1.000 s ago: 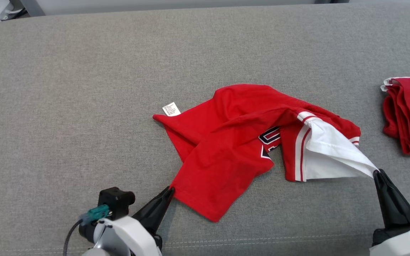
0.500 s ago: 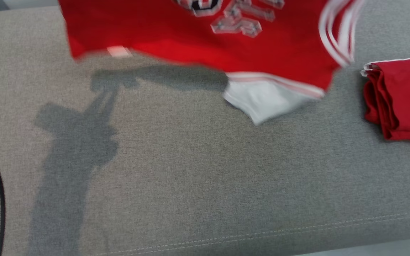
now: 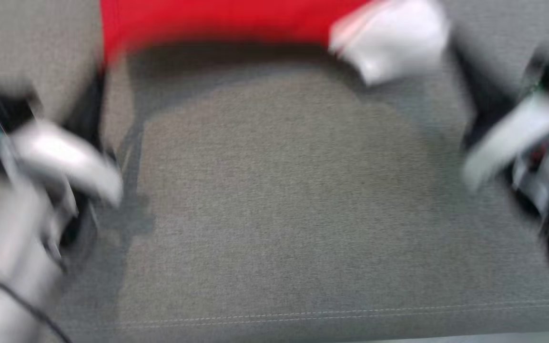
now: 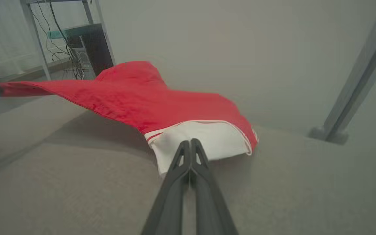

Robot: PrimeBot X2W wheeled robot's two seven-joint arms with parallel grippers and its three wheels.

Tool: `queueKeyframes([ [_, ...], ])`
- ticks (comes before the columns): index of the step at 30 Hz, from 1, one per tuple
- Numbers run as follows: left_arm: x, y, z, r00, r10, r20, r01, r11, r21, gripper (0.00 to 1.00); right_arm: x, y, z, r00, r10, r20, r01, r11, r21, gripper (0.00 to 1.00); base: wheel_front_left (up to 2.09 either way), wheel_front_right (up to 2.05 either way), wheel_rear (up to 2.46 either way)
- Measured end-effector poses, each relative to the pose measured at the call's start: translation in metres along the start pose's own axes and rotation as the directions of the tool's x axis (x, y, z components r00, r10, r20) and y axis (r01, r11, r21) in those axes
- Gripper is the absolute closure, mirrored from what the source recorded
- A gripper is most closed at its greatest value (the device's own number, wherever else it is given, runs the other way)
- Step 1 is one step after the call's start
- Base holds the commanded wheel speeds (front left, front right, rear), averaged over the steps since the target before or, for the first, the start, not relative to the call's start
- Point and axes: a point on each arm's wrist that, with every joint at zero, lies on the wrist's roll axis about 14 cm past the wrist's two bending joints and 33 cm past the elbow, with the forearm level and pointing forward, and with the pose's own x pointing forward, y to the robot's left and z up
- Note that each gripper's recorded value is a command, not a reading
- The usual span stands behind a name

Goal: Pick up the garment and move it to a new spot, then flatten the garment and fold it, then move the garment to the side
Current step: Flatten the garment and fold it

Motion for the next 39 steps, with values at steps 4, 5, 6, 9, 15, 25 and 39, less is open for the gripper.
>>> queueKeyframes([
  [4,-0.088,0.018,-0.141,0.943,0.169,-0.285,-0.223,0.96,-0.17,1.0,-0.061,0.055,-0.127,0.973,0.029,-0.229,0.048,0.946,0.32,1.0,0.0,0.0,0.0],
  [5,-0.1,0.016,-0.155,0.932,0.179,-0.317,-0.249,0.948,-0.198,1.0,-0.073,0.061,-0.142,0.966,0.02,-0.258,0.078,0.928,0.364,1.0,0.0,0.0,0.0],
  [6,-0.109,0.014,-0.164,0.924,0.183,-0.337,-0.263,0.942,-0.209,1.0,-0.081,0.066,-0.149,0.962,0.009,-0.273,0.104,0.912,0.397,1.0,0.0,0.0,0.0],
  [9,-0.12,0.011,-0.168,0.92,0.188,-0.343,-0.269,0.941,-0.206,1.0,-0.093,0.058,-0.144,0.967,-0.067,-0.247,0.176,0.875,0.451,1.0,0.0,0.0,0.0],
  [15,-0.135,0.002,-0.154,0.932,0.18,-0.315,-0.239,0.958,-0.158,1.0,-0.118,0.059,-0.129,0.967,-0.16,-0.201,0.244,0.815,0.525,1.0,0.0,0.0,0.0],
  [25,-0.175,-0.009,-0.141,0.91,0.203,-0.362,-0.256,0.961,-0.103,1.0,-0.163,0.104,-0.127,0.956,-0.173,-0.235,0.283,0.751,0.597,1.0,0.0,0.0,0.0],
  [39,-0.215,-0.012,-0.132,0.876,0.266,-0.402,-0.324,0.942,-0.084,1.0,-0.195,0.124,-0.123,0.942,-0.17,-0.29,0.319,0.725,0.61,1.0,0.0,0.0,0.0],
])
